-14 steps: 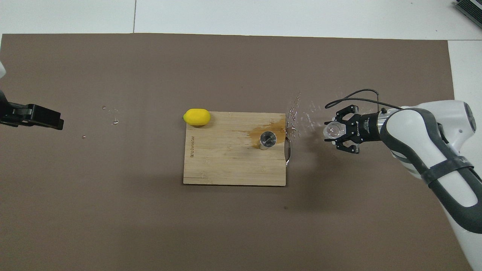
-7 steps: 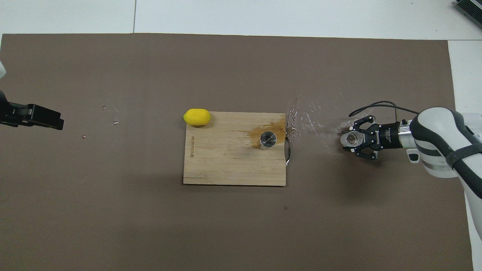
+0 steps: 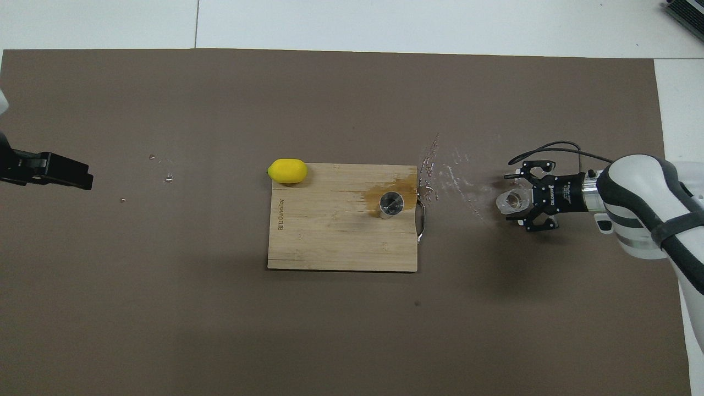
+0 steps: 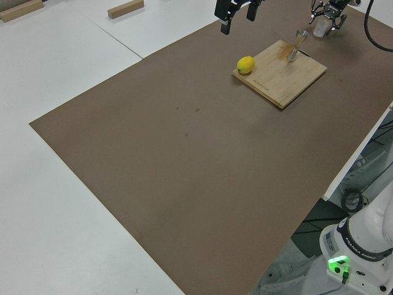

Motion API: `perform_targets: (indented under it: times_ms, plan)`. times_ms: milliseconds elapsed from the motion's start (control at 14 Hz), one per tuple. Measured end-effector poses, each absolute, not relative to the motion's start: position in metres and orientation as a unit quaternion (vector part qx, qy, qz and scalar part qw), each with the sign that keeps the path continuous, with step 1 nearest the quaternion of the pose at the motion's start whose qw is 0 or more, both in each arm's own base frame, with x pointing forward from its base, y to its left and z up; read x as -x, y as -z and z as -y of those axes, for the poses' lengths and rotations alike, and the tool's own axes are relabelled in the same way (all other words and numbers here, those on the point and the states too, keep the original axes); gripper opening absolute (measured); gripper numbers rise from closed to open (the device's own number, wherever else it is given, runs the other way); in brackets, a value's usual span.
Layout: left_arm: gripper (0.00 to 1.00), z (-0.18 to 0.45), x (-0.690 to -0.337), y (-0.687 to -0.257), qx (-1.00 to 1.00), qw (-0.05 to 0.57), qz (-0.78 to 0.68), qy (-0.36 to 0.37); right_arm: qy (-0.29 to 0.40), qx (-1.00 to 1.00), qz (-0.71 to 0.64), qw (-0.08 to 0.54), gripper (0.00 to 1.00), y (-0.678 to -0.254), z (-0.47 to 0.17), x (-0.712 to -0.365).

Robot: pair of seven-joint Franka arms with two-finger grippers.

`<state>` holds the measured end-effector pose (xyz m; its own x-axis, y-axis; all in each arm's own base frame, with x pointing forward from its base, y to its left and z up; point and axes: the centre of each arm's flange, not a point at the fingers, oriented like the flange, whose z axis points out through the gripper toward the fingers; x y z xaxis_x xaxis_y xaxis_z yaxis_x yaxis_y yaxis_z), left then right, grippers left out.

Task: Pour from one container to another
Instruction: 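Open the right gripper to release the glass cup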

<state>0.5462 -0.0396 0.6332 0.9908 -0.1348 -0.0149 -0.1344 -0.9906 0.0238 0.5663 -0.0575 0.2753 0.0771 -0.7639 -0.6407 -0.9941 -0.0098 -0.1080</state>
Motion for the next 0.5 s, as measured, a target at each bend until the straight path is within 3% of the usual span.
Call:
perform_targets:
  times_ms: [286, 500]
  plan:
    - [1.0, 0.04, -0.546, -0.633, -0.998, 0.011, 0.067, 0.008, -0.17, 0.72, -0.618, 0.266, 1.0, -0.325, 0.058, -0.563]
    - [1.0, 0.04, -0.546, -0.633, -0.998, 0.011, 0.067, 0.008, -0.138, 0.811, -0.536, 0.187, 1.0, -0.35, 0.041, -0.554]
